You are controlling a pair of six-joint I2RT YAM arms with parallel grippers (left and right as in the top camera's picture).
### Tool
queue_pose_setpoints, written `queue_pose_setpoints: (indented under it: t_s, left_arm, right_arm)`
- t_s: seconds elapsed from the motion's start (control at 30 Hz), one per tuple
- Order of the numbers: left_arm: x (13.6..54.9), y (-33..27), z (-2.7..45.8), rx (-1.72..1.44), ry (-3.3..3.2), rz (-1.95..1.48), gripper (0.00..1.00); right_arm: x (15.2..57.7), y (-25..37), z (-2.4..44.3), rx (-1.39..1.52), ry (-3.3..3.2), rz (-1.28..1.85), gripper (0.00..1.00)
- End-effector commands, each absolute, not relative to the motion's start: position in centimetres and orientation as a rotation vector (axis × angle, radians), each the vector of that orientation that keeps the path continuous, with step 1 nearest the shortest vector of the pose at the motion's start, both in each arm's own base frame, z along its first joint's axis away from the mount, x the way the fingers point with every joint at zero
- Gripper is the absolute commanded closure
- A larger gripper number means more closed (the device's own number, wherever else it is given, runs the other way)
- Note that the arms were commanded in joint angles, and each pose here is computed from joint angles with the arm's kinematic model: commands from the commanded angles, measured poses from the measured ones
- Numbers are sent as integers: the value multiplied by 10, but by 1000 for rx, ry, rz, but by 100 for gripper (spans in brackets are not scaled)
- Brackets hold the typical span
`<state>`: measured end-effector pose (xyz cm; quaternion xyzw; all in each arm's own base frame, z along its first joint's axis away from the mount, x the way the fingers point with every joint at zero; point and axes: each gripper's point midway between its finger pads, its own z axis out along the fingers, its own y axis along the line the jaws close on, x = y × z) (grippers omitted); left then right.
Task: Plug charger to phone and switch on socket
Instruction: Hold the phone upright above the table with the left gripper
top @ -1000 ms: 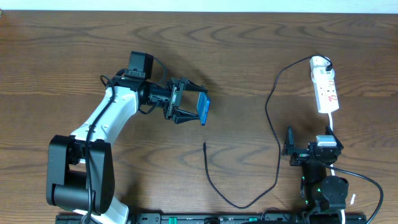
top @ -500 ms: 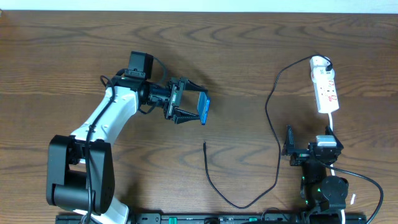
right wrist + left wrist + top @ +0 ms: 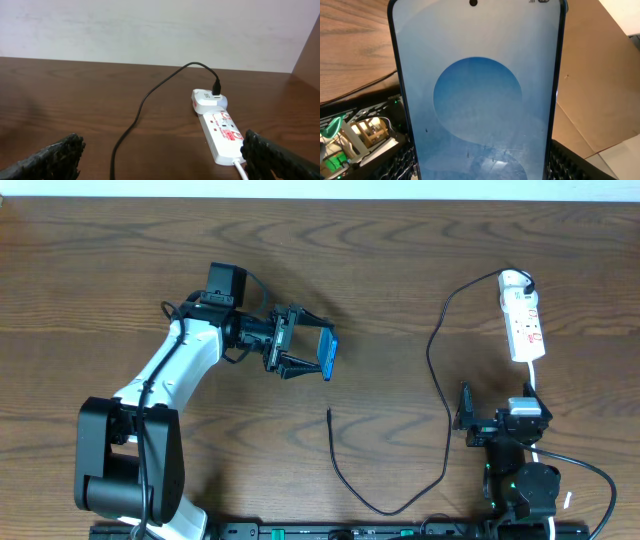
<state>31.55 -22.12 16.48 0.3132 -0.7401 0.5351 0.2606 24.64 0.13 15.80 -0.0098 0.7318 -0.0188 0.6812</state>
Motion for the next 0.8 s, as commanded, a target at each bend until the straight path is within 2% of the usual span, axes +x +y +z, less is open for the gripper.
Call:
queue_pose_setpoints:
  t_s: [0.0, 0.77]
  left_arm:
    - [311, -223, 182, 801, -1973, 1492, 93]
    - [310, -225, 190, 802, -1904, 1496, 93]
  right_arm:
    - [246, 3, 157, -19, 1642, -31, 1]
    - [246, 3, 157, -19, 1642, -31, 1]
